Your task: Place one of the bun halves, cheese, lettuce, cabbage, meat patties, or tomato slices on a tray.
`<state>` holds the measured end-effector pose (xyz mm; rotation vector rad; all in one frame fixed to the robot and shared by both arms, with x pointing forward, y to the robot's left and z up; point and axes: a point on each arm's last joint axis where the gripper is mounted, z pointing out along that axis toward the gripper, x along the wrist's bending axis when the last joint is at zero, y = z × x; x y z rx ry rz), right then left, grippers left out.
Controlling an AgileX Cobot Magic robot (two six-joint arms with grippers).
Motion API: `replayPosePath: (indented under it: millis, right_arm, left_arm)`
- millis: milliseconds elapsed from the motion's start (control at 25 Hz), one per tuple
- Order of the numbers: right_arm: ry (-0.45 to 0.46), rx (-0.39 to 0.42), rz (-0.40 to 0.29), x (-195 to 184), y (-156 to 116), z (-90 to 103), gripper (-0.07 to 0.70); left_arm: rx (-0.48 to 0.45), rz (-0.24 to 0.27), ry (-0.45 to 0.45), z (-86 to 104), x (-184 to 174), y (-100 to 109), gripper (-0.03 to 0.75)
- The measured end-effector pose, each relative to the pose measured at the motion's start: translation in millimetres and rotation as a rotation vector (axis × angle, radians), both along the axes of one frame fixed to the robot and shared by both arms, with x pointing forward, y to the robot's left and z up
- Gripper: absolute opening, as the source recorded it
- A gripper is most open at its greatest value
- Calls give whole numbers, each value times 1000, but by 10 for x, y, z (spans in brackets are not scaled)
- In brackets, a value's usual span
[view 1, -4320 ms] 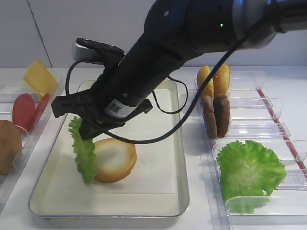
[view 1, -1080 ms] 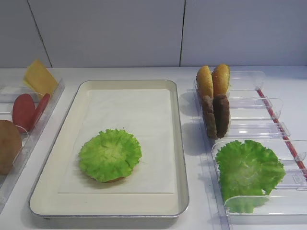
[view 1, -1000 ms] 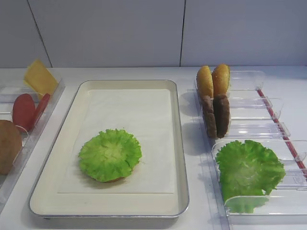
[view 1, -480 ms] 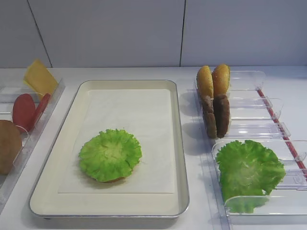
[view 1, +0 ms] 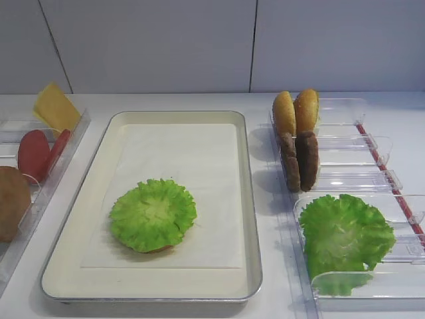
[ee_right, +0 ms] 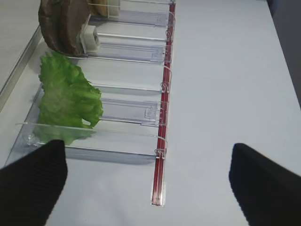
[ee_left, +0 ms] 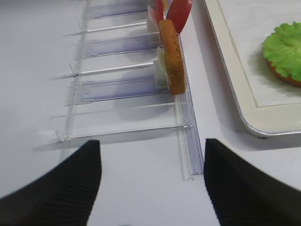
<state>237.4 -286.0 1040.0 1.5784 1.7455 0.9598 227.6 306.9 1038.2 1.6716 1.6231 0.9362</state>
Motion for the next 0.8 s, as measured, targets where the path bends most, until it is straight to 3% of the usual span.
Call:
replayPosePath:
  millis: [320,800]
  right_arm:
    - [-4,4,38,-12,-1,0,692]
    - [1,12,14,-11,-19,-3,692]
  left_arm:
    - [0,0,0,0,0,0,456]
    - [0,0,0,0,0,0,456]
